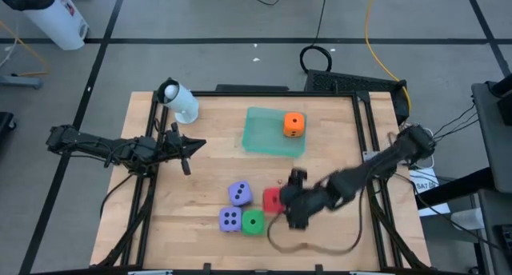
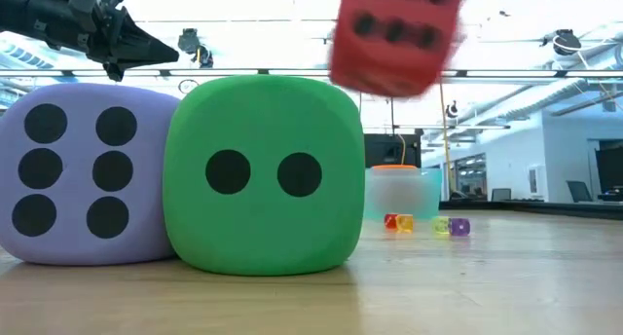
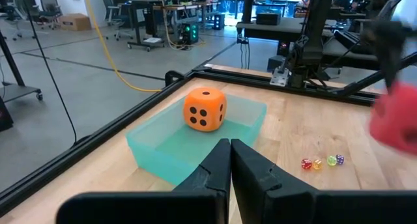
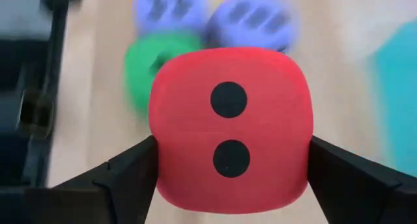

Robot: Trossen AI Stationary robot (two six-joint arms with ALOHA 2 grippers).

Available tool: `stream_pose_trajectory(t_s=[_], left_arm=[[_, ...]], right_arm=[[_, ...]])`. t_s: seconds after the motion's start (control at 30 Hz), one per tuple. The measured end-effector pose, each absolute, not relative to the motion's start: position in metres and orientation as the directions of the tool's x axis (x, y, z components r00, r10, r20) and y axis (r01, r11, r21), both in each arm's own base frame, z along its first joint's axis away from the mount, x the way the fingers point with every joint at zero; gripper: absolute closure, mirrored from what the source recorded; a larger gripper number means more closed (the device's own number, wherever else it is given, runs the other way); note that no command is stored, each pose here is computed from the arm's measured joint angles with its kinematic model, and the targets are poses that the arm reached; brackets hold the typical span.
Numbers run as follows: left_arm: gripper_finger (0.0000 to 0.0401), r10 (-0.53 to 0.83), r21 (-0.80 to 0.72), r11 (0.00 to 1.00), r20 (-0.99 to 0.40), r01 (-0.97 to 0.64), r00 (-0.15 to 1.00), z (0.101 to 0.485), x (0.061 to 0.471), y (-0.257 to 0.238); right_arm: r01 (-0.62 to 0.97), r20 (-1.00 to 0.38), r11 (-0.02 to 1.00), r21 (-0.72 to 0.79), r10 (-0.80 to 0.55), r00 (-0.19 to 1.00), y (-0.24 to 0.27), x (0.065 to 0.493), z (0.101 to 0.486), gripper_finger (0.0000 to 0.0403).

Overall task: Pick & Place Dice
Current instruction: Put the large red die into the green bin

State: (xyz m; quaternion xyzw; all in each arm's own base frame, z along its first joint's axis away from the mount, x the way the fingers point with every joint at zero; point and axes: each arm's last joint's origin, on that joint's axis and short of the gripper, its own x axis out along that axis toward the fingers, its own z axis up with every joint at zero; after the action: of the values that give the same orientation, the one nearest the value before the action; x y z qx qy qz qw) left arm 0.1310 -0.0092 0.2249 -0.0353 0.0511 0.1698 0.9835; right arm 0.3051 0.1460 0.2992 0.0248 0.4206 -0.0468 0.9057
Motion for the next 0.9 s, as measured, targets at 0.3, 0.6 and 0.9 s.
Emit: stream_pose_trajectory(t_s=[0.3, 0.6, 0.9], left_arm=[[0.0382, 0.33, -0.053, 0.94, -0.111, -0.337, 0.937, 0.225, 0.131, -0.009], [0.0382, 0.33, -0.053, 0.94, -0.109, -0.337, 0.938, 0.225, 0.131, -0.009], [0.0382, 0.33, -0.038, 0.941, -0.104, -0.336, 0.938, 0.226, 0.131, -0.009]], right_arm=[[0.195, -0.66, 0.975, -0.109, -0.217, 0.719, 0.028, 0.301, 0.352, 0.0071], [0.194, -0.748, 0.971, -0.143, -0.234, 0.621, -0.073, 0.319, 0.322, 0.0072], [0.167, -0.835, 0.973, -0.162, -0.225, 0.502, -0.135, 0.338, 0.267, 0.0072]])
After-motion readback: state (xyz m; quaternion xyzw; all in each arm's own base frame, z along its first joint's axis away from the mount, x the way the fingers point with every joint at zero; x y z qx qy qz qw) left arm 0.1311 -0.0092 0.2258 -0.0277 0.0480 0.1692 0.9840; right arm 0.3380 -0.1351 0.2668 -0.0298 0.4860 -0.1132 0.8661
